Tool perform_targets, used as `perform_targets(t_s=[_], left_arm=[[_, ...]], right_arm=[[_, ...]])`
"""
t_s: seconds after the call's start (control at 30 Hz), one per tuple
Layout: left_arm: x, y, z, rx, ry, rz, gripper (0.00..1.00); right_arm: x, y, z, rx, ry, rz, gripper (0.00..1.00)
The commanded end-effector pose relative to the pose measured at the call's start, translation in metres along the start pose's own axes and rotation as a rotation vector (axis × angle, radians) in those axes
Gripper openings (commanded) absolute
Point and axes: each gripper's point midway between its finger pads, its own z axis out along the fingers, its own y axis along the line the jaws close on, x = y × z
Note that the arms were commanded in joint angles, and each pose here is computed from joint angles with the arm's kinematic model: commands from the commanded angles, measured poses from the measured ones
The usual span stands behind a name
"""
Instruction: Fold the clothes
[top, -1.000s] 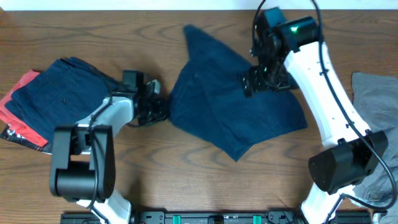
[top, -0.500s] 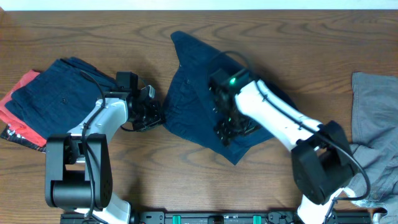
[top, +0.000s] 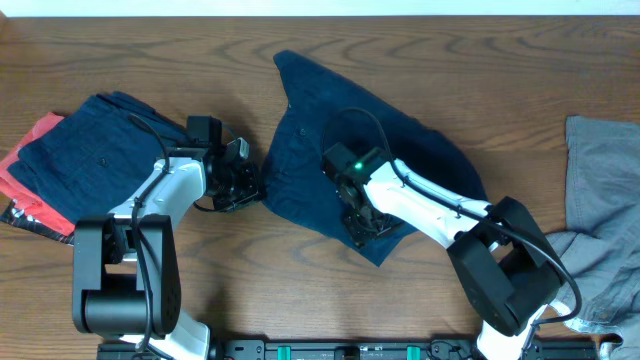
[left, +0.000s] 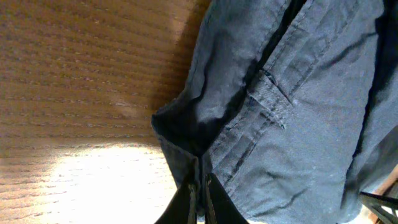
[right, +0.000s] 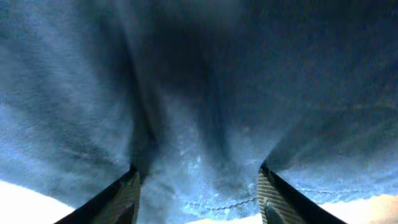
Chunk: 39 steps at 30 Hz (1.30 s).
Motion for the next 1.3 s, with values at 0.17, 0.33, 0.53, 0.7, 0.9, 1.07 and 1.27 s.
perform_targets(t_s=[0.17,0.33,0.53,0.7,0.9,1.07,1.27], left_arm=[[0.0,0.001,-0.003,-0.008,-0.005,0.012,0.06],[0.006,0.003,-0.003,-0.015,0.018,-0.001,0.06],[0.026,0.01,-0.005,-0.049,0.093,-0.038,0.06],[0.032,0.021,-0.006,-0.108,0.115,-0.048,0.06],[0.03,0.02,-0.006,-0.104,0.104,-0.043,0.06],[0.021,0.016,-0.005,-0.083,0.07,-0.026,0.06],[0.007,0.012,-0.004,-0.066,0.018,-0.014,0.06]], right_arm=[[0.004,-0.022,0.005,0.127,-0.029,0.136,0.03],[-0.011,-0.039,-0.021,0.156,-0.102,0.191,0.01],[-0.061,-0.129,-0.112,0.317,-0.391,0.389,0.01],[-0.107,-0.265,-0.227,0.518,-0.79,0.669,0.01],[-0.147,-0.303,-0.282,0.074,-1.093,0.663,0.99],[-0.114,-0.272,-0.224,-0.077,-0.804,0.633,0.99],[-0.045,-0.247,-0.165,-0.055,-0.423,0.658,0.99]])
